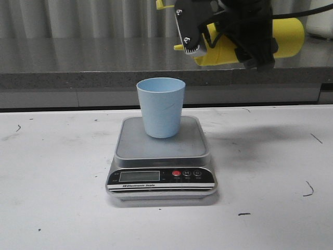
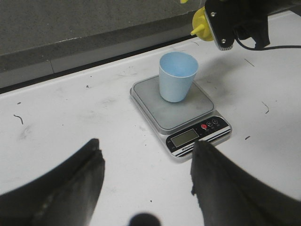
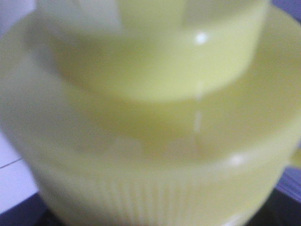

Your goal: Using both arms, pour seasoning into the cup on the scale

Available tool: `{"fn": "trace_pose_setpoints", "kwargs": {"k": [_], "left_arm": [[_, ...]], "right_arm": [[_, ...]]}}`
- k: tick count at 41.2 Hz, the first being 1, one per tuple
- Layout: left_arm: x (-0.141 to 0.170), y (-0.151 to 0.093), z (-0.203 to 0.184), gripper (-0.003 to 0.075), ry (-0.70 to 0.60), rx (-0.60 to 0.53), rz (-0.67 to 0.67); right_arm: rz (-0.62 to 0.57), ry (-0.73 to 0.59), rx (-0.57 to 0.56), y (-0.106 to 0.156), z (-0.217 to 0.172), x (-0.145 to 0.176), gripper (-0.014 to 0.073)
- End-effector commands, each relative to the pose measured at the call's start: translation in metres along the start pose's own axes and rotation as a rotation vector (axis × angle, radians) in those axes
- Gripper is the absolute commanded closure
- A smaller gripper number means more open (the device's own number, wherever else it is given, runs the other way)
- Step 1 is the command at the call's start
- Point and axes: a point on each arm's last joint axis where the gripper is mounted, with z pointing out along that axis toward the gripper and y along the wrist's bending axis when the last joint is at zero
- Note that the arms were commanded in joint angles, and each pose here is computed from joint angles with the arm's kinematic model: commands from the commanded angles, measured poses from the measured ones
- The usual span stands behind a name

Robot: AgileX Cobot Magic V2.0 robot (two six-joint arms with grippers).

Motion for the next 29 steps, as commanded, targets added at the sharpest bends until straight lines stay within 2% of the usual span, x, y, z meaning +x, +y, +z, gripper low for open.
{"fn": "trace_pose_setpoints", "kwargs": {"k": [1,7,22,26,29], "left_arm": [[-0.0126,-0.001,-0.0039,0.0313,-0.095,0.007,-0.007],[-0.0126,-0.001,-0.0039,0.0313,-0.095,0.007,-0.007],[-0.0126,-0.001,-0.0039,0.0313,-0.095,0.007,-0.007],[-0.0126,-0.001,-0.0039,0.0313,-0.095,0.007,-0.007],[-0.0126,-0.001,-0.0039,0.0313,-0.095,0.007,-0.007]], "right_arm": [[-0.076,0.021,0.216,-0.0359,-0.0255,0.0155,0.0319],[-0.126,0.046,0.269,-0.0407,-0.0267,0.0169,0.0319],[-0.124,0.044,0.266,-0.0404,-0.0266,0.0169,0.0319],[-0.109,0.036,0.254,-0.0393,-0.0263,0.0164,0.0319],[-0.039,0.016,0.215,-0.0358,-0.0255,0.0154,0.0319]]}}
